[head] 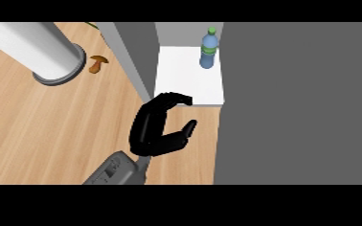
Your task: Pick up the bottled water, place it into the cabinet and close the cabinet
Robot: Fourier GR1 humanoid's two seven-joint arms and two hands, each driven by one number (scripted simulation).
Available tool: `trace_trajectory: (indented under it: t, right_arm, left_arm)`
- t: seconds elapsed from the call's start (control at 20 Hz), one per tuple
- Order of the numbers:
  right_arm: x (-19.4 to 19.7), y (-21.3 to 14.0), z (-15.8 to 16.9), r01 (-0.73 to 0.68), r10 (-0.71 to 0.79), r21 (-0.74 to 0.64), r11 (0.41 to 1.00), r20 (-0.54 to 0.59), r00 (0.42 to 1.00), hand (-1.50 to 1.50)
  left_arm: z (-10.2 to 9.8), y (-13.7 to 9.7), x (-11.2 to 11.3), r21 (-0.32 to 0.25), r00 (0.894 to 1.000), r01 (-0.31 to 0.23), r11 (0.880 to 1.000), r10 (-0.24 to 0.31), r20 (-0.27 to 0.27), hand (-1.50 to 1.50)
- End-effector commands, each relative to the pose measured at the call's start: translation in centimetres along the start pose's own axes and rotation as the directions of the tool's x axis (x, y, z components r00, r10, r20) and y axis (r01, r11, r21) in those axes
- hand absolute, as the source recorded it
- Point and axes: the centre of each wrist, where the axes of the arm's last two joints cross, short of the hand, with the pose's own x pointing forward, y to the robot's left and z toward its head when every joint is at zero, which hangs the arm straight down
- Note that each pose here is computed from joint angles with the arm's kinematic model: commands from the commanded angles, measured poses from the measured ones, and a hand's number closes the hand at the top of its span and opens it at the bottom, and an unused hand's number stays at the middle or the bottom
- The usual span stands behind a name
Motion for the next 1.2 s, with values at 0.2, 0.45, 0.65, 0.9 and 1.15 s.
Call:
trace_trajectory:
  t: [0.2,0.45,0.65,0.9,1.15]
  right_arm:
    - [3.5,1.3,-0.5,-0.073,0.082,0.278,0.958,-0.019,0.996,1.50]
    - [4.8,1.5,-0.8,-0.109,0.091,0.356,0.928,0.066,0.994,1.50]
    - [4.5,2.8,-1.1,-0.063,0.057,0.427,0.902,0.026,0.998,1.50]
    - [5.3,3.6,-1.7,-0.019,-0.007,0.532,0.847,0.049,0.999,1.50]
    - [5.3,3.9,-2.4,-0.075,0.052,0.605,0.793,0.056,0.997,1.50]
  left_arm:
    - [5.3,2.9,2.6,0.059,1.000,0.019,0.998,-0.019,-0.001,-1.50]
    - [6.3,6.7,6.3,0.123,0.999,0.028,0.992,-0.032,0.029,-1.50]
    - [8.9,7.5,7.2,0.138,1.000,-0.007,0.990,0.004,0.022,-1.50]
    - [10.3,9.2,9.8,0.186,0.999,-0.032,0.982,0.026,0.032,-1.50]
    - [10.6,10.8,11.3,0.195,0.999,-0.038,0.980,0.030,0.044,-1.50]
